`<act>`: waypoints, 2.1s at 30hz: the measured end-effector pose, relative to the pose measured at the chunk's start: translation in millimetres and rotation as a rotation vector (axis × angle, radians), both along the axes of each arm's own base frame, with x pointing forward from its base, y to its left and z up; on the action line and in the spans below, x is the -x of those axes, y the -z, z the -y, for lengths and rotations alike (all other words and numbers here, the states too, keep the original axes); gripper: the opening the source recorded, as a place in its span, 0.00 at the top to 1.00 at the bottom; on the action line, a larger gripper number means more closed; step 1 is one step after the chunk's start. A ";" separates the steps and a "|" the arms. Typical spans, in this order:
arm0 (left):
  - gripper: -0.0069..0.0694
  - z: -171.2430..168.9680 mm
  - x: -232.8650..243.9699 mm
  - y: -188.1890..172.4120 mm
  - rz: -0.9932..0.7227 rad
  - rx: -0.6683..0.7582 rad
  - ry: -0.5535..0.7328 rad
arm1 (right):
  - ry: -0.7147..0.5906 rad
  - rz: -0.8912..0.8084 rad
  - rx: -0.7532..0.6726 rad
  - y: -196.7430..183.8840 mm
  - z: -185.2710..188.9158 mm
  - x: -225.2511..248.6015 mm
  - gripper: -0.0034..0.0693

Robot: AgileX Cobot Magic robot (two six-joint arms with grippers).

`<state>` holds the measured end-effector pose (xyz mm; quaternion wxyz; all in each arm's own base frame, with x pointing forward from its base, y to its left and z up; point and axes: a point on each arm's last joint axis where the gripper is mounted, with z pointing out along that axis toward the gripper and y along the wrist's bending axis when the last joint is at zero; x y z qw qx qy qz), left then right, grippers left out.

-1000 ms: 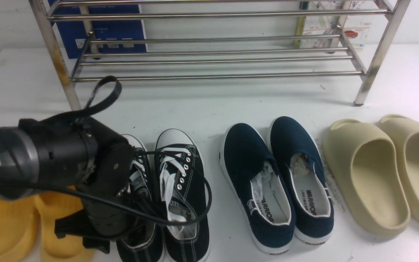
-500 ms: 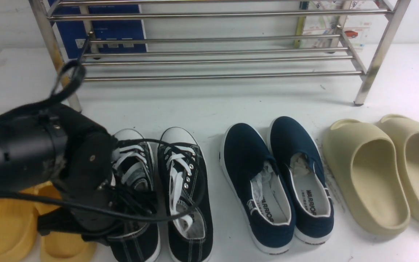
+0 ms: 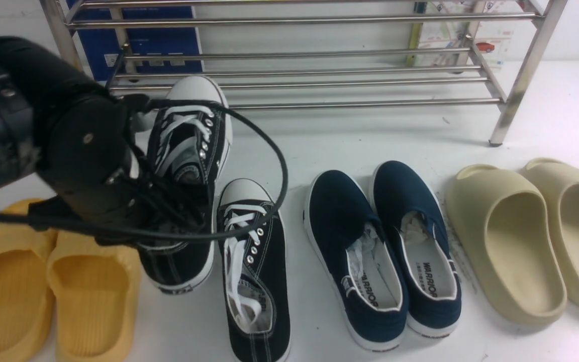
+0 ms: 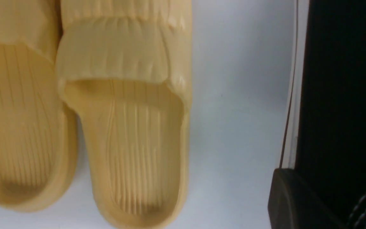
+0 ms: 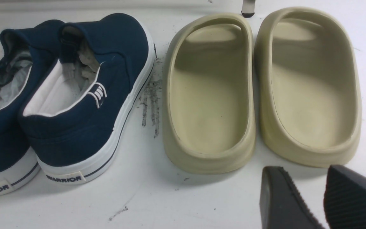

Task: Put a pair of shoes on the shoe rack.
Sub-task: Use the left arm to put a shoe into the shoe rack

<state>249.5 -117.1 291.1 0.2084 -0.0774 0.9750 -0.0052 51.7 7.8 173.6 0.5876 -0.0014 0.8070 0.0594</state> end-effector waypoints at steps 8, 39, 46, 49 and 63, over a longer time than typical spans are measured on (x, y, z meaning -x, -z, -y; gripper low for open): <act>0.92 5.6 -85.8 19.6 0.004 -0.055 -0.023 | 0.000 0.000 0.000 0.0 0.0 0.0 0.61; 0.92 -8.4 -250.3 37.0 0.197 0.019 -0.040 | 0.000 0.000 0.000 0.0 0.0 0.0 0.61; 0.89 -7.5 -250.3 37.0 0.197 0.033 -0.044 | 0.000 0.000 0.000 0.0 0.0 0.0 0.61; 0.85 -7.0 -250.3 37.0 0.196 0.039 -0.044 | 0.000 0.000 0.000 0.0 0.0 0.0 0.61; 0.53 -6.0 -239.6 15.9 0.170 0.078 -0.056 | 0.000 0.000 0.000 0.0 0.0 0.0 0.61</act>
